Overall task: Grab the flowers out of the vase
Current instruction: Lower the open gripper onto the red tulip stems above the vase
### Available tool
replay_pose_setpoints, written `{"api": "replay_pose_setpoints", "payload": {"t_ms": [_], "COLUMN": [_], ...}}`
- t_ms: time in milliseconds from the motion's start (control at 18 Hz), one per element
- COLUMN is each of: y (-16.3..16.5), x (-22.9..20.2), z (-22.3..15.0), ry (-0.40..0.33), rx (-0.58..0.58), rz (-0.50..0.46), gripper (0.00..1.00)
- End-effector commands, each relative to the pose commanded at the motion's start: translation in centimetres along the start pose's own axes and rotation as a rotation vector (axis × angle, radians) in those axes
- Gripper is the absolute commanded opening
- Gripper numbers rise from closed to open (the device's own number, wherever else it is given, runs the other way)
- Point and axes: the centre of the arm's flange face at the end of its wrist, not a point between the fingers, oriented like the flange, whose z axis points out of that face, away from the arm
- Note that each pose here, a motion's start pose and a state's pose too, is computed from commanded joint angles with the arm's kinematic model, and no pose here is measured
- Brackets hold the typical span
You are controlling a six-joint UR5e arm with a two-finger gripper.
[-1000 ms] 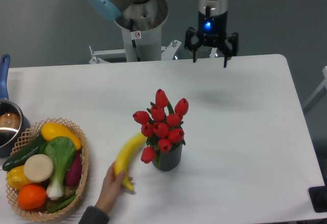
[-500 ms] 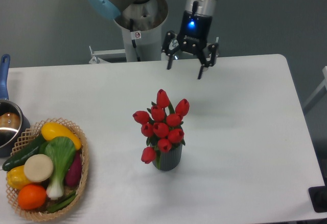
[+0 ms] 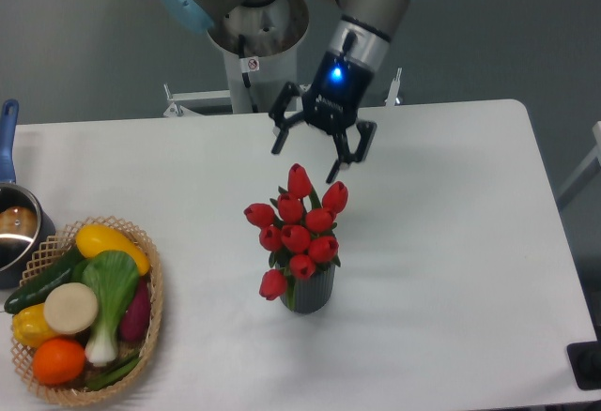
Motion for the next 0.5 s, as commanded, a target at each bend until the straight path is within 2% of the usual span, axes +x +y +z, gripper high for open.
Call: {"api": "replay_pose_setpoints", "payload": {"t_ms": [222,500], "y": [0.4,0.2], "x": [-1.2,-3.0], "z": [1.8,2.4], "ry": [0.030,0.032], "rx": [-0.002,0.000], "rz": [-0.005,-0.001], "gripper": [1.00,1.00]}}
